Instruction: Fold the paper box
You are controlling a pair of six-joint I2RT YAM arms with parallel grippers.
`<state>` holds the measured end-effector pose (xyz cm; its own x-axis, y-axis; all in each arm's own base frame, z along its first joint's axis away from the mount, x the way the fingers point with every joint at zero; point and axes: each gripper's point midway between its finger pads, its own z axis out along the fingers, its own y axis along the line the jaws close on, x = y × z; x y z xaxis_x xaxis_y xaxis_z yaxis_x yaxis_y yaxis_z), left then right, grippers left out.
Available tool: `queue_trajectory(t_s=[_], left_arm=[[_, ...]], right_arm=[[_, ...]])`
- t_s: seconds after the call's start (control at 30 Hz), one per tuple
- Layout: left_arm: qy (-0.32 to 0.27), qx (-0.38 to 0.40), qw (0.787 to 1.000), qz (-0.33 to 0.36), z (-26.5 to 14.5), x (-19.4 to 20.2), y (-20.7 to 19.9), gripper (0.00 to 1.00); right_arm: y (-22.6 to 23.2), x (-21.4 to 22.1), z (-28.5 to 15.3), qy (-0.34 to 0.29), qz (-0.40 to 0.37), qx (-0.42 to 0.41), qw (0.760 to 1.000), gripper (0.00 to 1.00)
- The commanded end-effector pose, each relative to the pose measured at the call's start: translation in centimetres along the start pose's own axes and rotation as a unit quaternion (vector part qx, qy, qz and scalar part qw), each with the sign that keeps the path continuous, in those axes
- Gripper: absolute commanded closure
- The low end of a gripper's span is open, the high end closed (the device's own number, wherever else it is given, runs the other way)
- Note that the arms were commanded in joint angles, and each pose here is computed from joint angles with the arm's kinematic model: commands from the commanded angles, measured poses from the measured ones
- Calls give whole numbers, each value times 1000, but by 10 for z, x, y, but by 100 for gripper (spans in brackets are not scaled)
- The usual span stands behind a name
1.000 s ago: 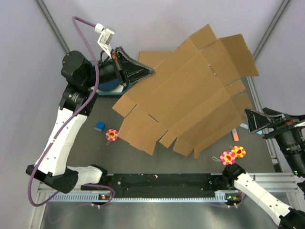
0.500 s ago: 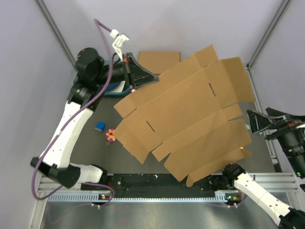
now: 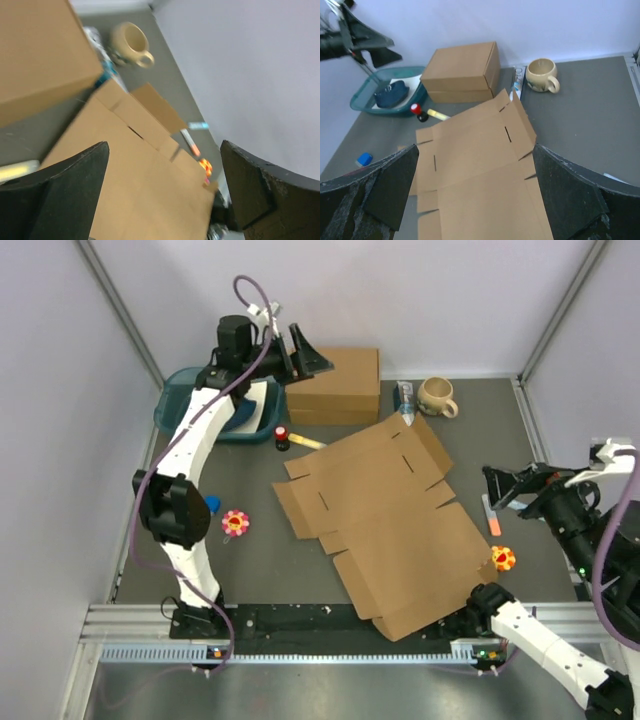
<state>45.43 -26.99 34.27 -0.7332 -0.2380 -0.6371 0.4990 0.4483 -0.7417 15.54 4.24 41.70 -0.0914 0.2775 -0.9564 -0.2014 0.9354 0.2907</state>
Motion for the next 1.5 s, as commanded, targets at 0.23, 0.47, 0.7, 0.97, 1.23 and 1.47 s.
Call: queue_trajectory(t_s=[0.23,0.47,0.7,0.97,1.23,1.47], left_arm=[[-225,-320,920,-25,-112,75,26,1],[-257,-394,869,-153,-138,192,89,1],[-233,-416,862,-170,-128,224,121,1],[-164,-367,904,-145,-75,240,129,10],[-122,-380,906,-142,-64,266,153,45],[-143,-327,932,-67,-77,220,104,98]], right_arm=[[5,37,35,25,-4,0,1000,1],[15,56,45,51,4,-20,999,1],[17,83,54,80,16,-24,996,1],[14,98,55,95,12,-23,995,1],[11,102,56,98,7,-15,995,1],[11,92,54,86,8,-16,996,2]])
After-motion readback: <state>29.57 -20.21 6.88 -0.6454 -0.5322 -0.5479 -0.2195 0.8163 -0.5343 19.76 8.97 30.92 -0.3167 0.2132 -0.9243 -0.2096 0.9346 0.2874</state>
